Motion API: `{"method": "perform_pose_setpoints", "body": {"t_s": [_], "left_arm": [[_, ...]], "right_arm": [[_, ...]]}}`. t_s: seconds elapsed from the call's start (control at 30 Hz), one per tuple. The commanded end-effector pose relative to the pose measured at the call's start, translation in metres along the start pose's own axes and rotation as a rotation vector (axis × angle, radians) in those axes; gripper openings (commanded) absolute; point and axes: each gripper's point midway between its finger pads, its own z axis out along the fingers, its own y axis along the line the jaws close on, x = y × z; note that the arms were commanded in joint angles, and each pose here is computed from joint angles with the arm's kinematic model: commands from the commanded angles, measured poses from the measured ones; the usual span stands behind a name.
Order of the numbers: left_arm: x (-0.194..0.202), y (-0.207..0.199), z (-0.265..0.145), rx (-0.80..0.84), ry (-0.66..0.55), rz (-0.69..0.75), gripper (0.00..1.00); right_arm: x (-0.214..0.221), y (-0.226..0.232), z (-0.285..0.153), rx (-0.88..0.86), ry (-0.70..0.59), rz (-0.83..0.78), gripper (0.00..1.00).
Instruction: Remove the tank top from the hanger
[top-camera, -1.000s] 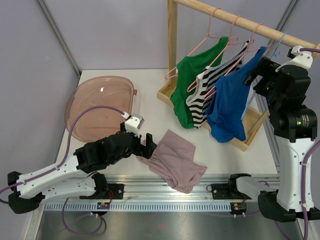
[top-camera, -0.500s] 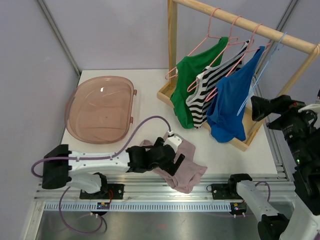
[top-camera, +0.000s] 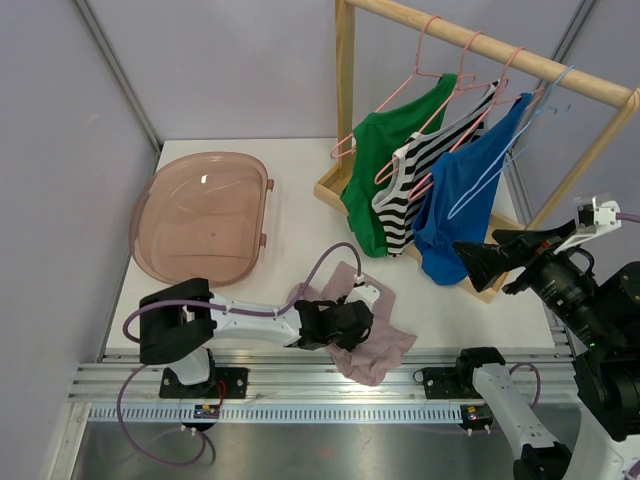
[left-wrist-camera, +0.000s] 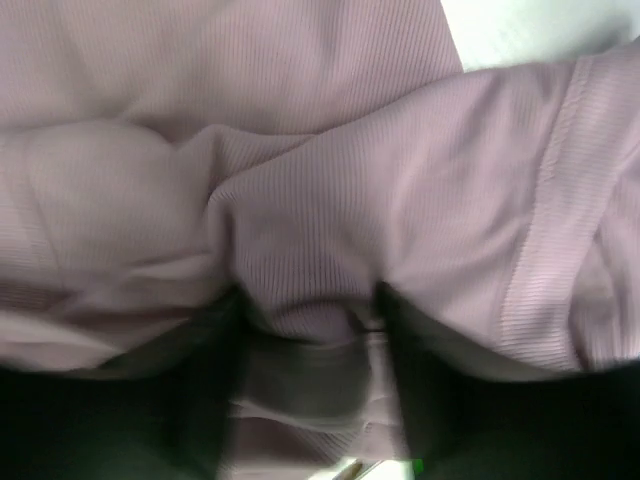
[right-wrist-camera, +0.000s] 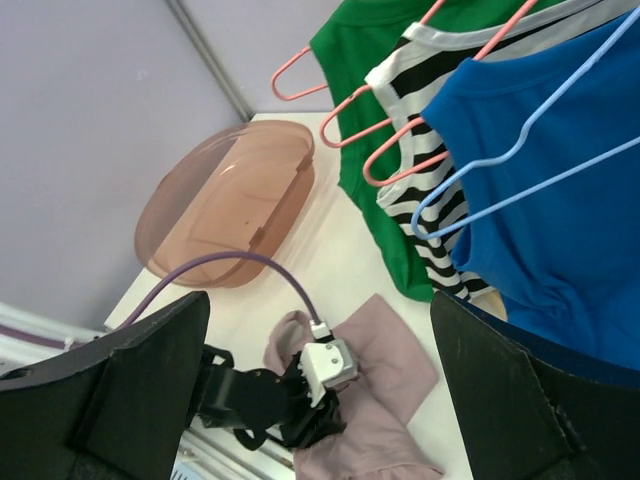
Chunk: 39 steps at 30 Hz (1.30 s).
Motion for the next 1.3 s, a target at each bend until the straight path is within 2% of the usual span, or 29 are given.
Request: {"method": "perform_pose_setpoints", "body": {"t_s": [0.0,0.03,0.07,0.1,0.33,0.5,0.57,0.6,0.67,0.83,0.97,1.03,1.07,1.13,1.17,1.27], "left_arm": [[0.013,-0.005,0.018,0.008,0.036,-0.027,0.3],[0.015,-0.004,0.018,0.001,0.043,-0.035,0.2],[0.016,-0.002,0.016,-0.007,0.046,-0.038,0.03],[0.013,0.004,0.014,-0.038,0.026,-0.046,0.0],[-0.028,0.057,-0.036,-0.234,-0.12,-0.114,0.0],[-0.08,0.092,-0.107,-0.289,-0.29,-0.182,0.0],[-0.088,0.111,-0.13,-0.33,-0.315,-0.199,0.0],[-0.107,0.116,-0.156,-0.327,-0.382,-0.226,0.0],[-0.117,0.139,-0.18,-0.374,-0.407,-0.25,0.0],[-0.166,0.189,-0.262,-0.464,-0.542,-0.308,0.0],[-0.194,0.222,-0.304,-0.501,-0.628,-0.392,0.0],[-0.203,0.23,-0.309,-0.474,-0.627,-0.399,0.0],[-0.205,0.253,-0.312,-0.524,-0.617,-0.438,0.0],[-0.21,0.269,-0.321,-0.54,-0.618,-0.453,0.0],[-0.206,0.294,-0.32,-0.591,-0.595,-0.496,0.0],[-0.2,0.327,-0.319,-0.594,-0.587,-0.565,0.0]], "right_arm": [[-0.003,0.017,0.0,-0.103,-0.009,-0.016,1.0],[-0.004,0.017,-0.001,-0.095,-0.018,-0.019,1.0],[-0.006,0.017,-0.002,-0.092,-0.028,-0.022,0.99],[-0.007,0.017,-0.003,-0.09,-0.033,-0.026,1.0],[-0.007,0.02,-0.005,-0.102,-0.046,-0.02,0.99],[-0.008,0.018,-0.003,-0.097,-0.059,-0.014,0.99],[-0.011,0.019,-0.002,-0.103,-0.061,-0.015,0.99],[-0.014,0.022,-0.003,-0.112,-0.068,-0.022,1.0],[-0.016,0.024,-0.003,-0.128,-0.081,-0.032,1.0],[-0.036,0.024,-0.013,-0.09,-0.199,-0.02,0.99],[-0.041,0.017,-0.01,-0.056,-0.219,0.005,1.0],[-0.039,0.01,0.0,-0.035,-0.199,0.023,1.0],[-0.039,0.008,0.003,-0.027,-0.197,0.03,0.99],[-0.044,0.0,0.011,0.008,-0.207,0.061,1.0],[-0.046,-0.003,0.014,0.018,-0.206,0.071,1.0],[-0.054,0.001,0.018,0.006,-0.203,0.084,1.0]]}}
